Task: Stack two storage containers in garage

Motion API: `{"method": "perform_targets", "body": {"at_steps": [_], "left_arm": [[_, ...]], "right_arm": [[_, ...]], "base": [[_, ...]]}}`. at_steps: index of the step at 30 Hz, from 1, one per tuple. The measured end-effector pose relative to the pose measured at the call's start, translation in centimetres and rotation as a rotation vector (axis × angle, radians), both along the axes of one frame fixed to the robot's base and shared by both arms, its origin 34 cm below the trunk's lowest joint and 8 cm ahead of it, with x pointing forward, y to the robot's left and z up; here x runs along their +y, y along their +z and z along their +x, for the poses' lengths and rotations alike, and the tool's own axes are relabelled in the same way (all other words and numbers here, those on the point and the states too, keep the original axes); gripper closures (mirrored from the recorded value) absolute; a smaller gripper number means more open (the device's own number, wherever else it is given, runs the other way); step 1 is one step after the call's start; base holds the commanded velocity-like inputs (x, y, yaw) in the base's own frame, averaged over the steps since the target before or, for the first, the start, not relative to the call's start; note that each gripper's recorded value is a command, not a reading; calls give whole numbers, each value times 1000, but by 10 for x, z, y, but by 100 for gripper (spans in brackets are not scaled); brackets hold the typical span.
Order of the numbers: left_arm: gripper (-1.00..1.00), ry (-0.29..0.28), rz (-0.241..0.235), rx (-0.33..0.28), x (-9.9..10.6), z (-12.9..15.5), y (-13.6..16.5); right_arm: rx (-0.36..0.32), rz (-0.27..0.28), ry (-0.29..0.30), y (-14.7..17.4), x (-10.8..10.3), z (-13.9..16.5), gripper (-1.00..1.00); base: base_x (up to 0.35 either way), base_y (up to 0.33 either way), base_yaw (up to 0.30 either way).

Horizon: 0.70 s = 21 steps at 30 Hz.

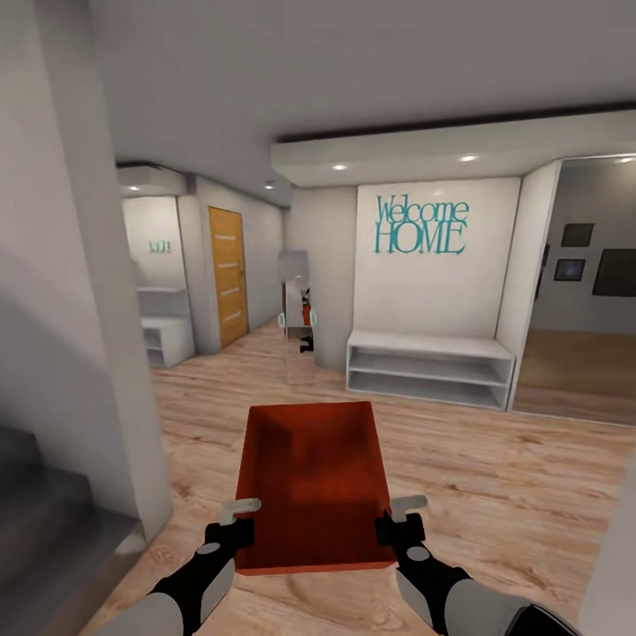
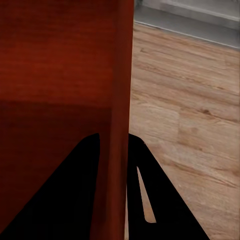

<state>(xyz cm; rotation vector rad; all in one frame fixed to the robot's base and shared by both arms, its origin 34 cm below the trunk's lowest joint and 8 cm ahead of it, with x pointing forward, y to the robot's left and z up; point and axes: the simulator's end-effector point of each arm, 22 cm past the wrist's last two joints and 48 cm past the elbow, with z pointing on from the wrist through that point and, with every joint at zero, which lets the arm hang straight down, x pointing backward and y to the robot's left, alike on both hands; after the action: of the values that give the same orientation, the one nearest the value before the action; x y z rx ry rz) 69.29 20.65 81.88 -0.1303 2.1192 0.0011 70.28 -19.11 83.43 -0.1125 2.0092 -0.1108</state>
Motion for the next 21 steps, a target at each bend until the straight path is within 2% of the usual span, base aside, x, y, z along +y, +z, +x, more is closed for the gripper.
{"method": "perform_targets", "body": {"at_steps": [21], "left_arm": [[100, 0, 0, 1, 0, 0, 0]], "right_arm": [[1, 0, 0, 0, 0, 0, 100]], "base": [[321, 0, 0]]}}
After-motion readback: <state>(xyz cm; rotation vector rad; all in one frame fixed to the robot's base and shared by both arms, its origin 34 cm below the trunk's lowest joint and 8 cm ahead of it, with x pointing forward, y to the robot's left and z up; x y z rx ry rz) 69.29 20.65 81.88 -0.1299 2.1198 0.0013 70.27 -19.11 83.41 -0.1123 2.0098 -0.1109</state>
